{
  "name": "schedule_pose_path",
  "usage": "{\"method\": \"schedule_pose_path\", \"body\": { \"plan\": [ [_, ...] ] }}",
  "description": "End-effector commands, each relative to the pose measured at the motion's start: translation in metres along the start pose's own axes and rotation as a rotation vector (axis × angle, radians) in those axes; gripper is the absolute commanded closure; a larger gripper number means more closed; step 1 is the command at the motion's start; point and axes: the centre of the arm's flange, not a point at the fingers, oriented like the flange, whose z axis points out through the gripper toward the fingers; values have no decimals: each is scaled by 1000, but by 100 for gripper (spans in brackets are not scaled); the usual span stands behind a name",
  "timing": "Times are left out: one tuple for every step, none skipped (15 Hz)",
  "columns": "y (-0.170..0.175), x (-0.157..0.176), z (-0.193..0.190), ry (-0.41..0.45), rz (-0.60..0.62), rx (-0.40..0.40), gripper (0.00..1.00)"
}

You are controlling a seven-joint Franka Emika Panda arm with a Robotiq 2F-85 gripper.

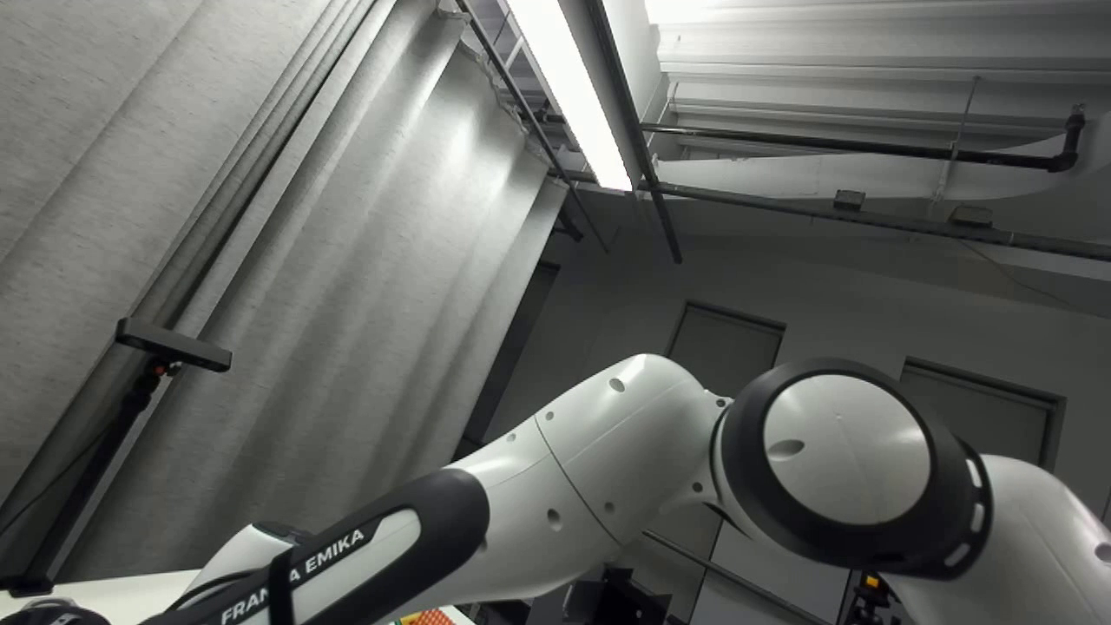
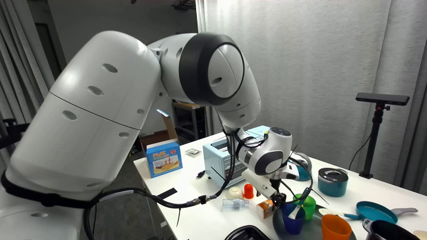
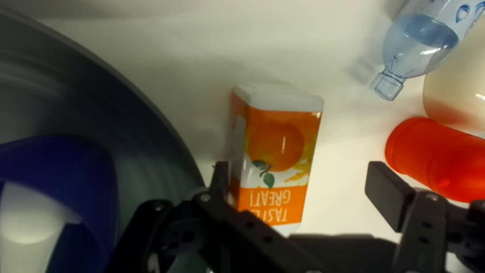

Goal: Pick up the object and put it in the orange cup

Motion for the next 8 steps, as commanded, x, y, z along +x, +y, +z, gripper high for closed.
{"method": "schedule_pose_path", "body": {
  "plan": [
    [4,9,2,13,25,18,40],
    [4,10,1,14,26,18,49],
    [5,10,1,15,26,18,56],
    [5,10,0,15,27,18,63],
    [6,10,-1,16,27,17,71],
    [6,10,-2,18,28,18,77],
    [7,10,-2,19,28,17,78],
    [8,9,-3,19,28,16,78]
  ]
}}
